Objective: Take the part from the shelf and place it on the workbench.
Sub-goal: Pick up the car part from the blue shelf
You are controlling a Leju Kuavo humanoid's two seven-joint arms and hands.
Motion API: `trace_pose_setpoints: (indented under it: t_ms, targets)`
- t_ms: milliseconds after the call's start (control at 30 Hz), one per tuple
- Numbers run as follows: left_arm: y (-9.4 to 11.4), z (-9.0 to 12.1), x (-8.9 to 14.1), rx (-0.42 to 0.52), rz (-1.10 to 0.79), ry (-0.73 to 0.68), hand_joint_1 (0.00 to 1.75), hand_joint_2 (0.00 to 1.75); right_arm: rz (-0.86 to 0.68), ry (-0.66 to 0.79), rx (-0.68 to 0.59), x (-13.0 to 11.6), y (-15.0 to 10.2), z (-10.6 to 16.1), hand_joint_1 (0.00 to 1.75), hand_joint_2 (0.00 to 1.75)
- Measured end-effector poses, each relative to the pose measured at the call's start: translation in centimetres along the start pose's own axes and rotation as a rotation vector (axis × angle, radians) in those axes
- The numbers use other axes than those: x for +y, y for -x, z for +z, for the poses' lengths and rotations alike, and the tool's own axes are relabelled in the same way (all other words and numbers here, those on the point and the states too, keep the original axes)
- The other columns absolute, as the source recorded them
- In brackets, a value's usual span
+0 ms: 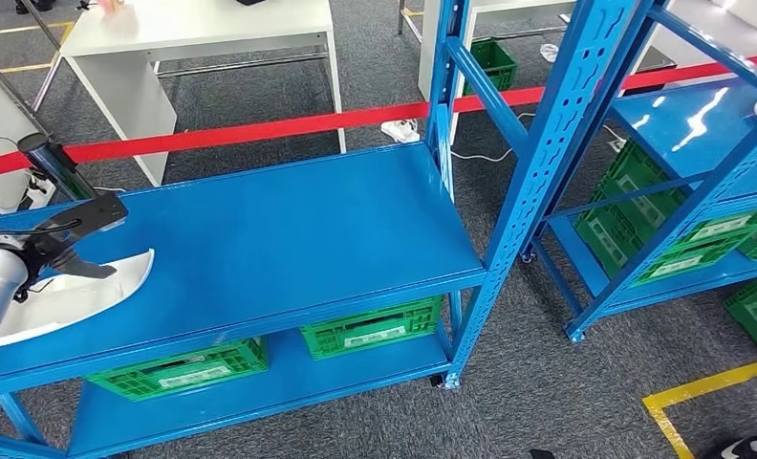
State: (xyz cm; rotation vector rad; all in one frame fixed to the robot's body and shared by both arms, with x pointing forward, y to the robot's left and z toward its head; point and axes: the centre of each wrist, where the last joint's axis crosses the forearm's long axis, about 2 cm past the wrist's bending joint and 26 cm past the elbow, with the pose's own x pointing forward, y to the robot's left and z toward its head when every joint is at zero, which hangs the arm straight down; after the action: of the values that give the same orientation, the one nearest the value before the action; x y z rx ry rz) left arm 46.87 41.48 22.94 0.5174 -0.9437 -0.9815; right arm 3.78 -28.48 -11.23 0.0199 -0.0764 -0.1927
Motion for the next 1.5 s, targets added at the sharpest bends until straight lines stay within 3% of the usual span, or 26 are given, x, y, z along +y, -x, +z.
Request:
trace_pose_setpoints:
  t_ms: [67, 200, 400, 667, 933, 1500]
  targets:
    - [2.7, 0.5, -0.3, -0.010, 0.060, 0.075, 0.00, 1.75, 0.007, 0.001, 0.003, 0.0, 0.0, 0.0, 0.00, 0.00]
    - [5.1, 1.0, -0.8, -0.029, 0.112, 0.201, 0.00, 1.75, 0.014, 0.002, 0.005, 0.0, 0.0, 0.0, 0.00, 0.00]
    - [6.9, 1.7, -0.9, -0.058, 0.160, 0.305, 0.00, 1.75, 0.021, 0.003, 0.005, 0.0, 0.0, 0.0, 0.00, 0.00]
    - [8.8, 2.3, -1.0, -0.085, 0.201, 0.335, 0.00, 1.75, 0.030, 0.004, 0.010, 0.0, 0.0, 0.0, 0.00, 0.00]
    - [9.0, 2.1, -1.7, -0.154, 0.269, 0.243, 0.00, 1.75, 0.023, 0.002, 0.009, 0.0, -0.1, 0.0, 0.00, 0.00]
    - [9.0, 1.9, -2.5, -0.145, 0.205, 0.259, 0.00, 1.75, 0.015, 0.002, 0.009, -0.1, -0.1, 0.0, 0.00, 0.00]
